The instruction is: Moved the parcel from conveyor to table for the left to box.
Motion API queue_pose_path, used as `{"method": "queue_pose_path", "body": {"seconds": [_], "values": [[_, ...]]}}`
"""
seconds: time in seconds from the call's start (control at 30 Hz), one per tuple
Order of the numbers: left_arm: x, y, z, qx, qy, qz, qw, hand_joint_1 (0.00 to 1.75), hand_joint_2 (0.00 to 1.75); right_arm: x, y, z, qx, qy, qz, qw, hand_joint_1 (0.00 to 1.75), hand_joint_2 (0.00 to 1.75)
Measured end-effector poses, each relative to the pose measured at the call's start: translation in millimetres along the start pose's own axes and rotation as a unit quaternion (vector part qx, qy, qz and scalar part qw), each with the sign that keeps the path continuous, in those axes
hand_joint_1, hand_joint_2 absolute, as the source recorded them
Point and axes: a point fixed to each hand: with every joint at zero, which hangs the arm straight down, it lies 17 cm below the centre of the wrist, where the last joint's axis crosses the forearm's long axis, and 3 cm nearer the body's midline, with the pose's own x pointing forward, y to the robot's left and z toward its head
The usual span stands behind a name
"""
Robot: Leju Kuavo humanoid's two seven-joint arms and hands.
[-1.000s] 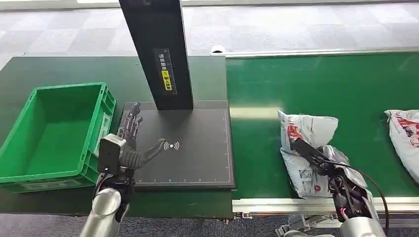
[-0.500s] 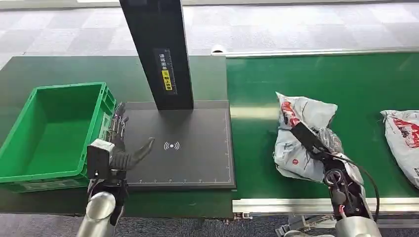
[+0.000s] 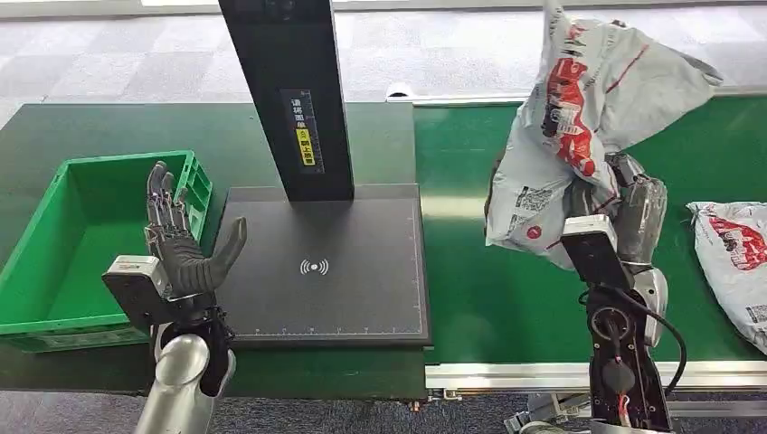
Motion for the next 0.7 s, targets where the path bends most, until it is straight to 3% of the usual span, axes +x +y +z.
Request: {"method": "queue_pose_path", "body": {"seconds": [0.17, 0.23, 0.37, 0.43, 0.6, 0.7], "values": [[0, -1, -1, -0.001, 0.000, 0.002, 1.000, 0.00, 1.75, 5, 3, 0, 0.002, -0.005, -0.003, 1.000, 1.75, 1.75], [-3, -8, -5, -0.004, 0.005, 0.021, 1.000, 0.00, 1.75, 29, 48, 3, 0.080, -0.030, -0.020, 0.996, 1.75, 1.75], [-7, -24, -10, -0.020, 0.010, 0.035, 0.999, 0.00, 1.75, 39, 141, 36, 0.236, -0.019, -0.035, 0.971, 1.75, 1.75], [-9, -28, -10, -0.025, 0.010, 0.035, 0.999, 0.00, 1.75, 39, 173, 55, 0.298, -0.006, -0.042, 0.954, 1.75, 1.75], [-16, -42, -12, -0.047, 0.020, 0.038, 0.998, 0.00, 1.75, 32, 248, 124, 0.489, 0.020, -0.042, 0.871, 1.75, 1.75], [-18, -45, -15, -0.048, 0.021, 0.030, 0.998, 0.00, 1.75, 35, 274, 155, 0.551, 0.021, -0.033, 0.833, 1.75, 1.75]]}}
